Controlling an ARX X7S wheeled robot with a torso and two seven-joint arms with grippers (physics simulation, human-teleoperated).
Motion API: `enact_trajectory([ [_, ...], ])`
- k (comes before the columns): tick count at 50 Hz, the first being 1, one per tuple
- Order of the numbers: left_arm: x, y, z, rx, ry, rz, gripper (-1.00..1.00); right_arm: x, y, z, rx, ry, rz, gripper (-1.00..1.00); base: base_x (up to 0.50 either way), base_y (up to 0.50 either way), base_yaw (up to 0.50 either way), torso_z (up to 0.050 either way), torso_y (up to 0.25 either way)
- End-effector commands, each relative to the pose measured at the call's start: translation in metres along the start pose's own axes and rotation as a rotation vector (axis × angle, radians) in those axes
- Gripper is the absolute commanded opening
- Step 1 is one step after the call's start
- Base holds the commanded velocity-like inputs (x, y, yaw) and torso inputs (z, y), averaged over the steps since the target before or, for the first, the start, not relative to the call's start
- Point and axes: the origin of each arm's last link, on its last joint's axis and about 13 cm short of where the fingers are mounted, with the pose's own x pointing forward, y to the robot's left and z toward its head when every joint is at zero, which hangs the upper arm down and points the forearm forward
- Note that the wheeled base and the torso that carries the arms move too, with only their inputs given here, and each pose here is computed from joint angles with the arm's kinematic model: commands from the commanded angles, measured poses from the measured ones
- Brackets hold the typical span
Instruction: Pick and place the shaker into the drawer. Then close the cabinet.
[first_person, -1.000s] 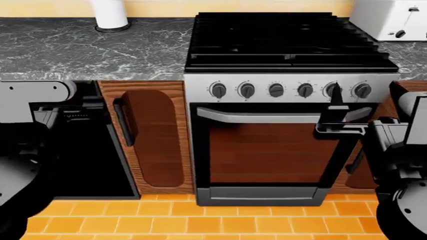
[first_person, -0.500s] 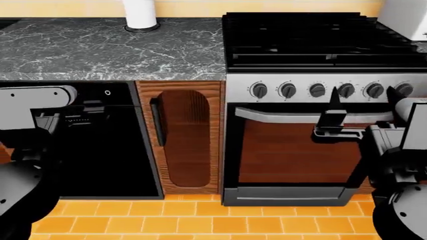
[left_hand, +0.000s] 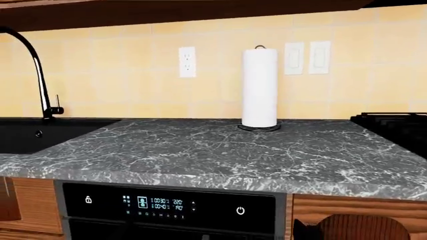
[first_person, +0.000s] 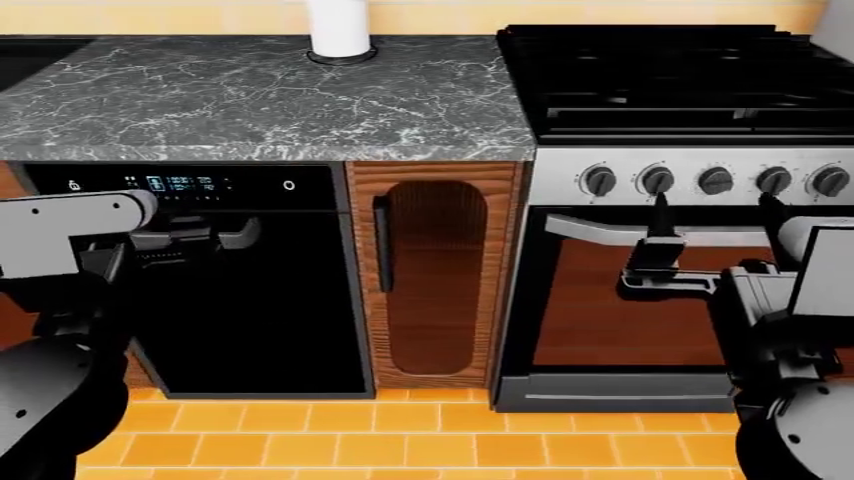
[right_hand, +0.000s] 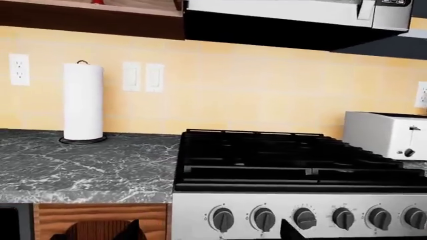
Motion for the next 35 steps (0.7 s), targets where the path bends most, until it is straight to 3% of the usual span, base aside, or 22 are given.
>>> enact_trajectory([
  [1, -0.0062, -0.0025, -0.0157, -0.042, 0.043, -0.031, 1.0, -0.0037, 0.0023, -0.0145, 0.015, 0.033, 0.041, 1.0, 0.0, 0.31, 0.0, 0.0, 0.0],
  [35, -0.01, -0.0052, -0.0228, -0.041, 0.065, -0.046, 1.0, -0.0045, 0.0042, -0.0226, 0.034, 0.04, 0.05, 1.0, 0.0, 0.3, 0.0, 0.0, 0.0],
])
